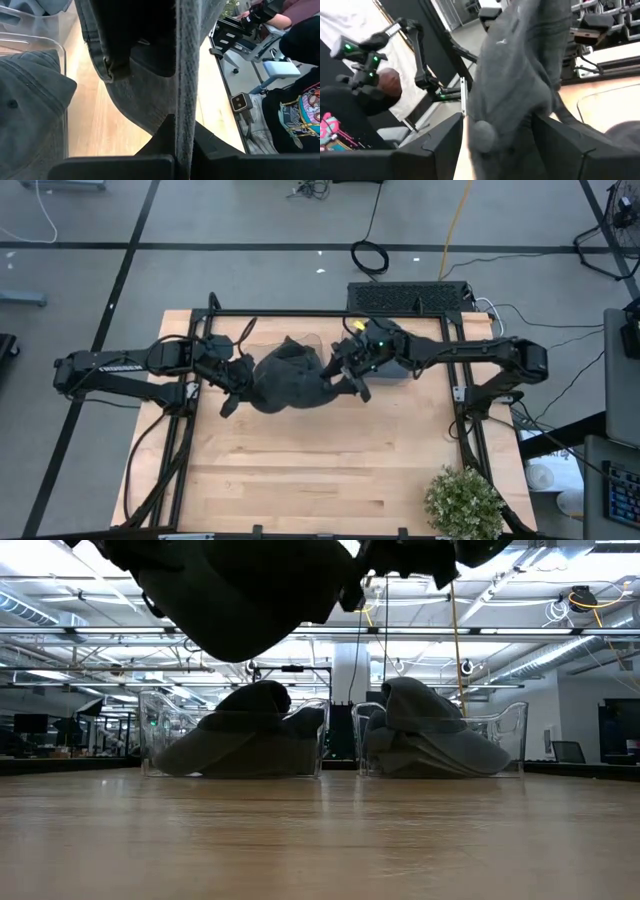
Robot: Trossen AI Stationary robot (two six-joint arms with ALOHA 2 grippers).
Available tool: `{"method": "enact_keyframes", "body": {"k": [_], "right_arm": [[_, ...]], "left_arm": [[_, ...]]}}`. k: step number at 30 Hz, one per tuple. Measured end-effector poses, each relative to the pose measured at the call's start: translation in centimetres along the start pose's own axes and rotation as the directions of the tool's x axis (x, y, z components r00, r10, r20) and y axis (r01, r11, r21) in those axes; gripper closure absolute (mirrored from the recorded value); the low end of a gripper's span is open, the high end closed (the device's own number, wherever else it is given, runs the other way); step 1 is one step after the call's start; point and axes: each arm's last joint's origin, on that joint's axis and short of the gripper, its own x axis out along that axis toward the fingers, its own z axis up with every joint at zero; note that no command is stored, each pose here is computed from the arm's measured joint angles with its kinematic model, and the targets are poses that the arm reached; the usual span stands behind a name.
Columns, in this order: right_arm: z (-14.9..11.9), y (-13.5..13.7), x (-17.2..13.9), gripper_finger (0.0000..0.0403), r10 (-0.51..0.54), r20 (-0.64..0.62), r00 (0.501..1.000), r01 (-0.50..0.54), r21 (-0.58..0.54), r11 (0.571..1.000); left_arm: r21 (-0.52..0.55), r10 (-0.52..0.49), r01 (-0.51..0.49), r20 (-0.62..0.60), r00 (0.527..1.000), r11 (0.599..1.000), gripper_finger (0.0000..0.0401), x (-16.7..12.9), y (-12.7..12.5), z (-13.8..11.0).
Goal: Pick & Place hat
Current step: Put the black cap into the left transparent bin
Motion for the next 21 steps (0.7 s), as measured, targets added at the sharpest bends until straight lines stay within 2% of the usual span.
{"method": "enact_keyframes", "body": {"k": [9, 16, 21], "right_arm": [[0.0, 0.3, 1.0, 0.0187, 0.066, 0.039, 0.997, -0.066, -0.008, 0.998], [0.2, 0.6, 1.2, 0.0232, 0.075, 0.058, 0.996, -0.075, 0.0, 0.997], [-0.4, -0.5, 2.3, 0.0273, -0.035, 0.104, 0.994, 0.037, -0.012, 0.999]], "left_arm": [[-0.004, 0.02, -0.02, 0.005, 1.0, 1.0, 0.0392, 0.0, 0.1, 0.0], [-0.006, 0.02, -0.02, 0.007, 1.0, 1.0, 0.0392, 0.0, 0.1, 0.0], [-0.015, 0.046, -0.045, 0.012, 0.999, 0.999, 0.0391, 0.0, 0.1, 0.1]]}}
